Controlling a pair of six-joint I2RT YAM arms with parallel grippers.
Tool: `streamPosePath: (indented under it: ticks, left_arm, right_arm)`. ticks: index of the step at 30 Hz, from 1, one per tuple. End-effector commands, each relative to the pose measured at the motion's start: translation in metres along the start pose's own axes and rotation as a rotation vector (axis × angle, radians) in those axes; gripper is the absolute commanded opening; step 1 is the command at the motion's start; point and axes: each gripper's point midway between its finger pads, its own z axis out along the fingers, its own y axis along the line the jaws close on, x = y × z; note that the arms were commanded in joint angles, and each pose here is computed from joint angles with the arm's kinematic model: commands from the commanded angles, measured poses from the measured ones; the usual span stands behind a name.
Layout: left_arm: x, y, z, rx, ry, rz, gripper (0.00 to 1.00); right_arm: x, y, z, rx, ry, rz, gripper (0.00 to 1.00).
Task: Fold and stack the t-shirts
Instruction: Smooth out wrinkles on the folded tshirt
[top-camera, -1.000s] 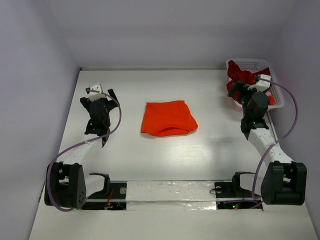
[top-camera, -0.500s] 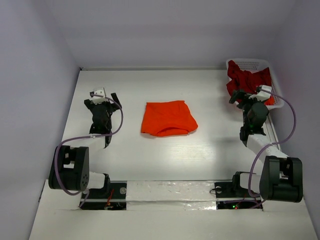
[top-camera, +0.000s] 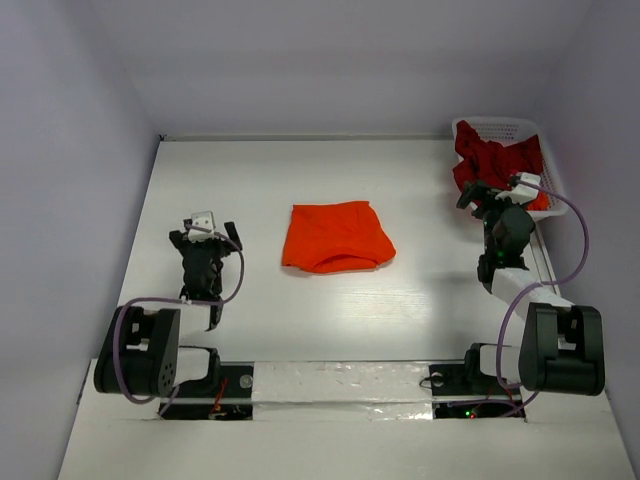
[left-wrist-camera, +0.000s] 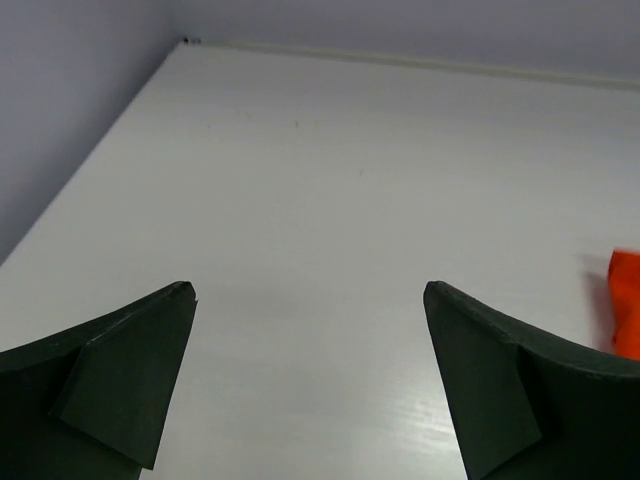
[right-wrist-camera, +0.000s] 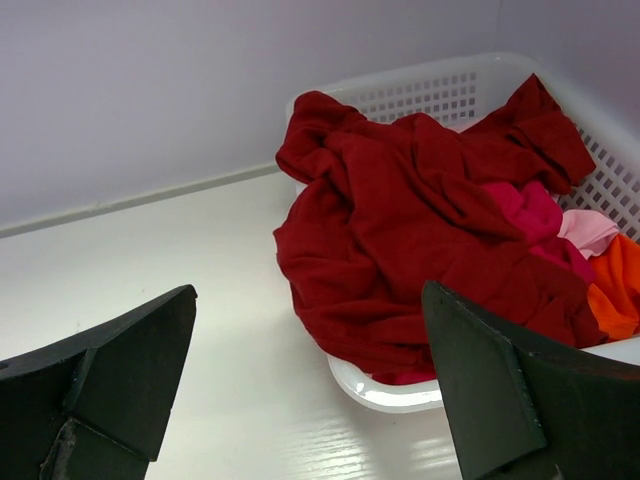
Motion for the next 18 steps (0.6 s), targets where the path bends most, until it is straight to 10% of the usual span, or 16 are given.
streamPosePath:
  ticks: [1,12,18]
  left_arm:
    - [-0.053,-0.005,0.01,0.024,-0.22,-0.036,0.99]
    - [-0.038,-0.019,0.006,0.127,-0.236,0.026,0.99]
    - [-0.037,-0.016,0.01,0.107,-0.221,0.019,0.99]
  right_arm:
    - [-0.032,0.004,0.006,-0.01,-0.108,-0.006,1.0]
    - [-0.016,0.035,0.024,-0.19,0.004,-0.075,1.0]
    - [-0.031,0.037,-0.006,-0.22,-0.139,-0.082,1.0]
